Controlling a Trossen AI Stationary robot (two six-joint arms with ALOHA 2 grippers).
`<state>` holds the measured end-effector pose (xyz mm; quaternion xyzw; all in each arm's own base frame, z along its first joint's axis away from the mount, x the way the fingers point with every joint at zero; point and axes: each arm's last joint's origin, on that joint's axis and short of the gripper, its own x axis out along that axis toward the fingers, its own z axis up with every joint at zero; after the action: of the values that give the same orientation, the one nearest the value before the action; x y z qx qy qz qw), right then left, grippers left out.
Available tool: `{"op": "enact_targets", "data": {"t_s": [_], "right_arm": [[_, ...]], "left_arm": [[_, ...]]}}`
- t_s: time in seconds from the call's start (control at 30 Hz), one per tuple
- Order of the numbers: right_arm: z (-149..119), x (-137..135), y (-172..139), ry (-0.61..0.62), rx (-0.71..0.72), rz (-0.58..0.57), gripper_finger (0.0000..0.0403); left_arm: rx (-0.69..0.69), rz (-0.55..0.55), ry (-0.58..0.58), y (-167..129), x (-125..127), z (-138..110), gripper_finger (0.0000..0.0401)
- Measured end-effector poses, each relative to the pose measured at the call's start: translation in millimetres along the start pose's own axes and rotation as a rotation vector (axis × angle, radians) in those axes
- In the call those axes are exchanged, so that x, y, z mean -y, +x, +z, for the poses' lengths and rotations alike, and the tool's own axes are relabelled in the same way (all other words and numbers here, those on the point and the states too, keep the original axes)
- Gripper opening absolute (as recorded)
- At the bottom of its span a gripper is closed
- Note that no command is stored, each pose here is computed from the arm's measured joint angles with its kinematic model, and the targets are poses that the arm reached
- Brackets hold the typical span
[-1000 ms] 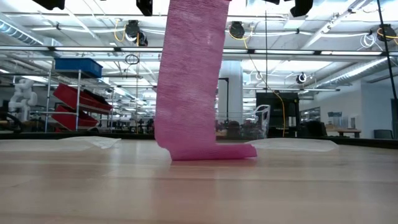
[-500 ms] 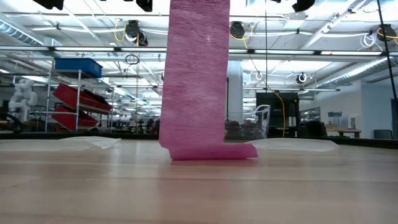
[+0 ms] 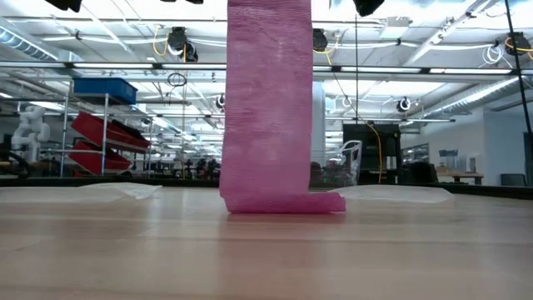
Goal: Roll bandage
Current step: Roll the pink bandage
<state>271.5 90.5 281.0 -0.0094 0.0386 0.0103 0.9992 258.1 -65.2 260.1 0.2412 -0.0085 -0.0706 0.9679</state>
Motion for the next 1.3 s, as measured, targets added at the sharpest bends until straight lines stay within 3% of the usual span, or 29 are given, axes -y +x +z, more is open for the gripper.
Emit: {"op": "enact_targets", "data": {"t_s": [0.2, 0.4, 0.63, 1.03, 1.3], "right_arm": [[0, 16, 5, 0.207, -0.022, 0.021, 0.009], [-1, 22, 7, 0.227, -0.037, 0.035, 0.0087], [-4, 23, 7, 0.061, -0.067, 0.03, 0.0013], [-5, 13, 4, -0.231, -0.075, -0.061, 0.0003], [-6, 5, 1, -0.442, -0.096, -0.096, 0.0001]], "left_arm": [[-0.002, -0.008, 0.08, -1, 5, 1, 0.0016], [-0.013, 0.002, 0.1, -1, 6, 1, 0.0016], [-0.009, 0.011, -0.04, -1, 6, 2, 0.0048], [0.013, -0.014, -0.304, 1, -1, 2, 0.0151], [0.006, 0.026, -0.454, 2, -11, -2, 0.0161]]}}
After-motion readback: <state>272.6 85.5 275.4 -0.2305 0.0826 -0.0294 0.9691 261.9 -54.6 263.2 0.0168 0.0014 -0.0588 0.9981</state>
